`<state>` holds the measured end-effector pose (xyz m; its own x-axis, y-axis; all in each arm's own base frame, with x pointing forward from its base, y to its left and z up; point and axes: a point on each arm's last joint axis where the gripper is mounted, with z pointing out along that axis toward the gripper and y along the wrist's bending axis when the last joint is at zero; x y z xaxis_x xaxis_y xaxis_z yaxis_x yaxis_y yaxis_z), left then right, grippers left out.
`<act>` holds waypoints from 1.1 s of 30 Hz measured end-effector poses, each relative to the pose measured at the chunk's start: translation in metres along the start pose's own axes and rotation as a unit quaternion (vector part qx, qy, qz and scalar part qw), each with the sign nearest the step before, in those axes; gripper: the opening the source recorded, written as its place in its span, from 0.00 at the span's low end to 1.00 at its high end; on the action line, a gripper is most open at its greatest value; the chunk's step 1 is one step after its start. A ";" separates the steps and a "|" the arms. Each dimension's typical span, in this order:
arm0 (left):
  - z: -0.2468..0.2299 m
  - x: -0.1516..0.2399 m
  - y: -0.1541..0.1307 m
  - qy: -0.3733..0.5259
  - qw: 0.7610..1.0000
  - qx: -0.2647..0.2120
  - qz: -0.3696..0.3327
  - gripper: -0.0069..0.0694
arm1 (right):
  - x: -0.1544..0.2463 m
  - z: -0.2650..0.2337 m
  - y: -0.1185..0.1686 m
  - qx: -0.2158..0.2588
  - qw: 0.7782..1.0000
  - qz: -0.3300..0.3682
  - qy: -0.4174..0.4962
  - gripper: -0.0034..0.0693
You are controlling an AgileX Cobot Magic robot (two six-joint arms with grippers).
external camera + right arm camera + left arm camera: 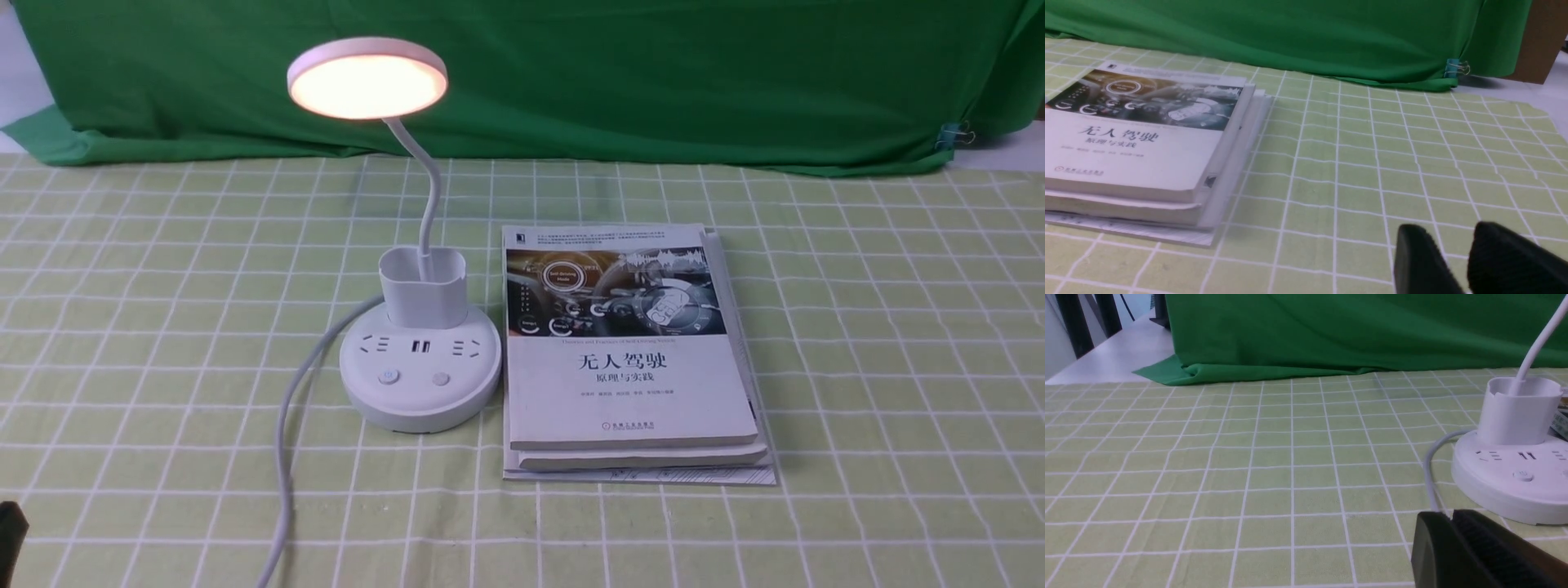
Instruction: Turn on the table lamp on the green coffee tablecloth with your hand.
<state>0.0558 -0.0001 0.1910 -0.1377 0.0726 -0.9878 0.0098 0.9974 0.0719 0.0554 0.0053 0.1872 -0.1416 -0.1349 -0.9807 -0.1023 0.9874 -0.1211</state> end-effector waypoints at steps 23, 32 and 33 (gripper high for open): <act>0.000 0.000 0.000 0.001 1.000 0.002 -0.014 0.15 | 0.000 0.000 0.000 0.000 1.000 0.000 0.000 0.38; 0.000 0.001 -0.001 0.006 0.999 0.006 -0.051 0.15 | 0.000 0.000 0.000 0.000 1.000 0.000 0.000 0.38; 0.000 0.001 -0.001 0.007 0.999 0.006 -0.052 0.16 | 0.000 0.000 0.000 0.000 1.000 0.000 0.000 0.38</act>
<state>0.0556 -0.0012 0.1898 -0.1521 -0.0321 -0.9878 0.0070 0.9994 -0.0336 0.0554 0.0053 0.1872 -0.1416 -0.1349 -0.9807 -0.1023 0.9874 -0.1211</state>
